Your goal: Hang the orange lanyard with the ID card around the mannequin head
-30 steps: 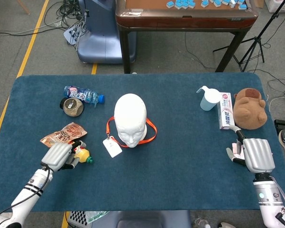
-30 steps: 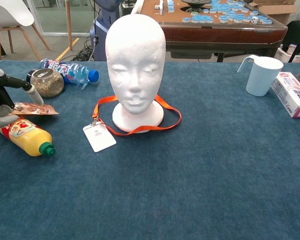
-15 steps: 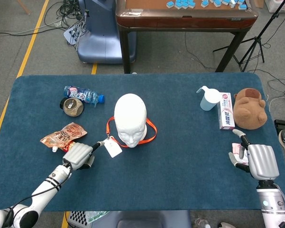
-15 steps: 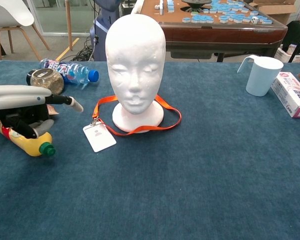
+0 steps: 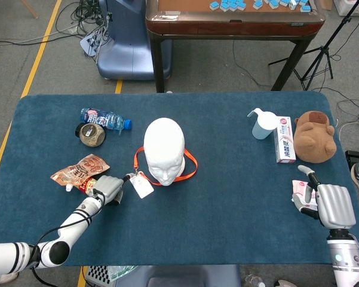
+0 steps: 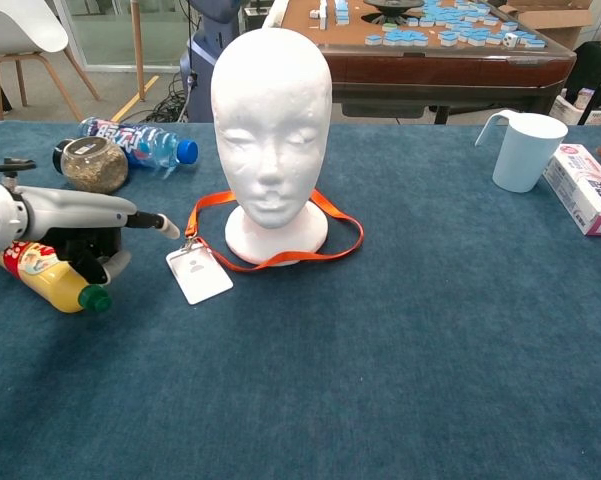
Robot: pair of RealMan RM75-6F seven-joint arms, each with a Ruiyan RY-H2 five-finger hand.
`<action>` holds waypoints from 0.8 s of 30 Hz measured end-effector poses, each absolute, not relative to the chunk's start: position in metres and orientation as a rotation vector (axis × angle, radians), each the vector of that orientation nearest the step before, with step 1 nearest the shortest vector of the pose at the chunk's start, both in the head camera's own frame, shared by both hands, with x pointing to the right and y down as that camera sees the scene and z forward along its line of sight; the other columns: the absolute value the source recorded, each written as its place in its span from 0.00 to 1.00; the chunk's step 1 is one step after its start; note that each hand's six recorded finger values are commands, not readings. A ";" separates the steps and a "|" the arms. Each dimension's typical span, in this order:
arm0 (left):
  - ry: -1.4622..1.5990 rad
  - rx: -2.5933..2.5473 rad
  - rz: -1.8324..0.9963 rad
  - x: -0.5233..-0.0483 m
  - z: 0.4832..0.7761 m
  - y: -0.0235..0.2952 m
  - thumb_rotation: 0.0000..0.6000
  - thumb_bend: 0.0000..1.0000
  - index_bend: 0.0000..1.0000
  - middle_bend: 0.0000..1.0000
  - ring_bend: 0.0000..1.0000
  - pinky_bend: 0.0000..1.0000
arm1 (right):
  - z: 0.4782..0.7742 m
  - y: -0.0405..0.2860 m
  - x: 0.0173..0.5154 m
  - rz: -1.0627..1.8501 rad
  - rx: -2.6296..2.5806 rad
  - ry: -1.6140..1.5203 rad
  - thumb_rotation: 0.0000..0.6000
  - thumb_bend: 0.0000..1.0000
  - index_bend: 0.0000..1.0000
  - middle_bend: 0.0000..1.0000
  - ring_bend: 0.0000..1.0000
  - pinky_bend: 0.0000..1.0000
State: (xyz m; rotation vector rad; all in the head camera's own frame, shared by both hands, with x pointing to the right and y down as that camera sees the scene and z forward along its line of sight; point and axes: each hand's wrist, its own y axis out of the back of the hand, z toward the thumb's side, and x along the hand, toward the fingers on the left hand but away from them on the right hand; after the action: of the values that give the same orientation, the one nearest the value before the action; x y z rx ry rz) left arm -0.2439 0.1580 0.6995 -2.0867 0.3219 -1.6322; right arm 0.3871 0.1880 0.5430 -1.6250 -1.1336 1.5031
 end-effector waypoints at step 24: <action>0.195 -2.016 -1.739 -0.224 0.725 0.161 1.00 0.70 0.04 0.90 0.92 0.98 | 0.544 0.194 0.402 1.532 -1.619 -1.182 1.00 0.33 0.22 0.70 0.72 0.86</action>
State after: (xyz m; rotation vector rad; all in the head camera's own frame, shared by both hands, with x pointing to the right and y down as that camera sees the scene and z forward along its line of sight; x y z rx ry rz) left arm -0.2236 0.1613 0.7246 -2.0163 0.1946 -1.7393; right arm 0.4016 0.1940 0.5442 -1.6193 -1.1817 1.5319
